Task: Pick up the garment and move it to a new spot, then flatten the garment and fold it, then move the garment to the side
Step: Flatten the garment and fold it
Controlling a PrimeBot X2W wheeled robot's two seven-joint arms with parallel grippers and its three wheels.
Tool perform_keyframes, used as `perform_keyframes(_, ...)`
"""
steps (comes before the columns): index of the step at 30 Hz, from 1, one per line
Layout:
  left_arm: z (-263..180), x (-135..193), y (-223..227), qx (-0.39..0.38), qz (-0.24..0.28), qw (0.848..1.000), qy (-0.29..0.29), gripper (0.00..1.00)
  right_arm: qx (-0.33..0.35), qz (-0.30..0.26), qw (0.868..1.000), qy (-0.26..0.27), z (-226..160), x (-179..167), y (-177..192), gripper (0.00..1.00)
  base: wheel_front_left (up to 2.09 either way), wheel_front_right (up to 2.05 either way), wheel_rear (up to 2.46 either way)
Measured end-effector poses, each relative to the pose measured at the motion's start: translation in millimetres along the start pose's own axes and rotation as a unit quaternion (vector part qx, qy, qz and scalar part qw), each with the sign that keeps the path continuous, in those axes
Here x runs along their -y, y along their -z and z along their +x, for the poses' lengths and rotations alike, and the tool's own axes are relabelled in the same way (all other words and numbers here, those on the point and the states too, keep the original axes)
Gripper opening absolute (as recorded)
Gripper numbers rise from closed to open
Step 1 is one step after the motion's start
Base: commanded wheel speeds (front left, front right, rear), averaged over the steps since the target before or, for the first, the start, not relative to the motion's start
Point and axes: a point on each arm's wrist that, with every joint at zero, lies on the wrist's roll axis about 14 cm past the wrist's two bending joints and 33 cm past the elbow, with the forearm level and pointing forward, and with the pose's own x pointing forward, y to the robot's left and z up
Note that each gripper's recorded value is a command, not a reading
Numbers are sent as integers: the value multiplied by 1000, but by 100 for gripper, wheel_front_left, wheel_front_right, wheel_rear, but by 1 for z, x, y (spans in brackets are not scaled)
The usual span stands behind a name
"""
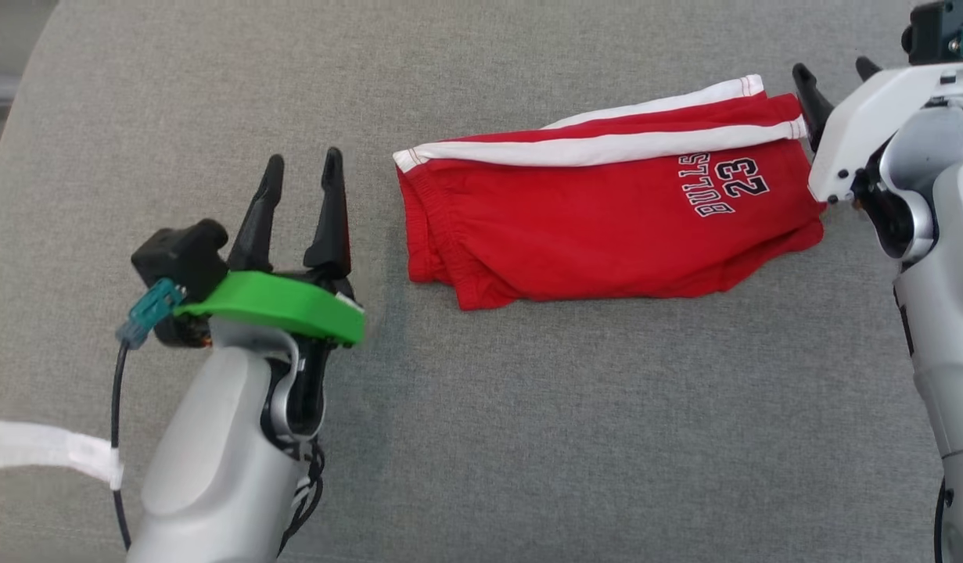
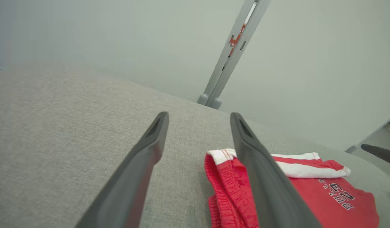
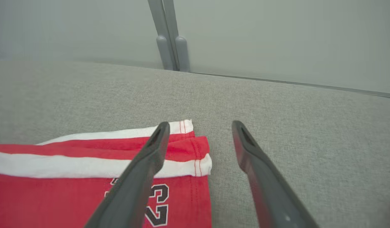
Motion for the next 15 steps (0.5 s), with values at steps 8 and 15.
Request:
perform_keyframes(8, -50, -19, -12, 31, 103, 994, -13, 100, -45, 35, 998, 24, -18, 16, 39, 100, 0, 0, 0)
perform_keyframes(15, -92, -60, -14, 29, 127, 988, -81, 100, -75, 55, 995, 21, -8, 8, 67, 100, 0, 0, 0)
